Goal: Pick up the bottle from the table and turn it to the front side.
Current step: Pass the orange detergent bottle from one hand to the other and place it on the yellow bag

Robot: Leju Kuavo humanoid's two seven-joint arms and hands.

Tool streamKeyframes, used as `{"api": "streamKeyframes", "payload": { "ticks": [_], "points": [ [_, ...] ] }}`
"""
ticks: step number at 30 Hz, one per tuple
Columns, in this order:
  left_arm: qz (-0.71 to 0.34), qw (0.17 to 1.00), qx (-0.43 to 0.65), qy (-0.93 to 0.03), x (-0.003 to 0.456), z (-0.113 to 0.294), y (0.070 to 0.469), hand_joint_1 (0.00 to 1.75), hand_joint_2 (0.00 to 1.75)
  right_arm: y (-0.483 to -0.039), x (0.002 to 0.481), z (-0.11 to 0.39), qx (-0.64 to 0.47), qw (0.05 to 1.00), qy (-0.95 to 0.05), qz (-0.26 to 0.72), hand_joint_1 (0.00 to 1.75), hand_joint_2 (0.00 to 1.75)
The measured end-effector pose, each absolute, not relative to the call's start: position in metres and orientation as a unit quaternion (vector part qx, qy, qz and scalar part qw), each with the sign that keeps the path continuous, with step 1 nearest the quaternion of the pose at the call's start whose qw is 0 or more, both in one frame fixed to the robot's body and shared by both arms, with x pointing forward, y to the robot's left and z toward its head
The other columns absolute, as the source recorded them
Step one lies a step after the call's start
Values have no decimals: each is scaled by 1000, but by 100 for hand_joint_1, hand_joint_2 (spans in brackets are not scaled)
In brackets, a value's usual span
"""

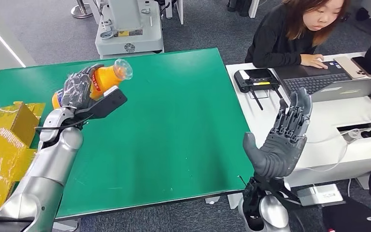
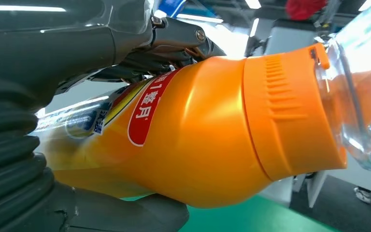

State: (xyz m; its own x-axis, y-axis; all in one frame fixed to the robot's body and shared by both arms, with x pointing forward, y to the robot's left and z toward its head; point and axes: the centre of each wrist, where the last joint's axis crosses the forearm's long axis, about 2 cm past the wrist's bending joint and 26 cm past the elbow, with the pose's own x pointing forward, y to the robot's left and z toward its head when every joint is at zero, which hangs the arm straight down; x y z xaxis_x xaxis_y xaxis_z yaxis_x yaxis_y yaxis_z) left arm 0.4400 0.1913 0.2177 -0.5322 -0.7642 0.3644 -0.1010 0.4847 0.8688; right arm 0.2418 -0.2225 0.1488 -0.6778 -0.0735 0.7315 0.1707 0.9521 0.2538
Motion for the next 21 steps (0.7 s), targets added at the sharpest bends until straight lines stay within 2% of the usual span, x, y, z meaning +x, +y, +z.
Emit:
{"api": "streamKeyframes", "payload": {
  "ticks": [3, 5, 15, 21],
  "points": [
    [-457, 348, 297, -763, 454, 257, 173, 175, 175, -227, 241, 154, -42, 403, -899, -165, 0, 175],
    [-464, 338, 306, -759, 455, 262, 172, 175, 175, -229, 239, 152, -45, 405, -898, -169, 0, 175],
    [-459, 350, 316, -753, 451, 244, 199, 175, 175, -242, 234, 142, -71, 420, -887, -179, 0, 175],
    [-442, 356, 302, -766, 444, 234, 206, 175, 175, -252, 235, 129, -85, 469, -855, -205, 0, 175]
  ]
}}
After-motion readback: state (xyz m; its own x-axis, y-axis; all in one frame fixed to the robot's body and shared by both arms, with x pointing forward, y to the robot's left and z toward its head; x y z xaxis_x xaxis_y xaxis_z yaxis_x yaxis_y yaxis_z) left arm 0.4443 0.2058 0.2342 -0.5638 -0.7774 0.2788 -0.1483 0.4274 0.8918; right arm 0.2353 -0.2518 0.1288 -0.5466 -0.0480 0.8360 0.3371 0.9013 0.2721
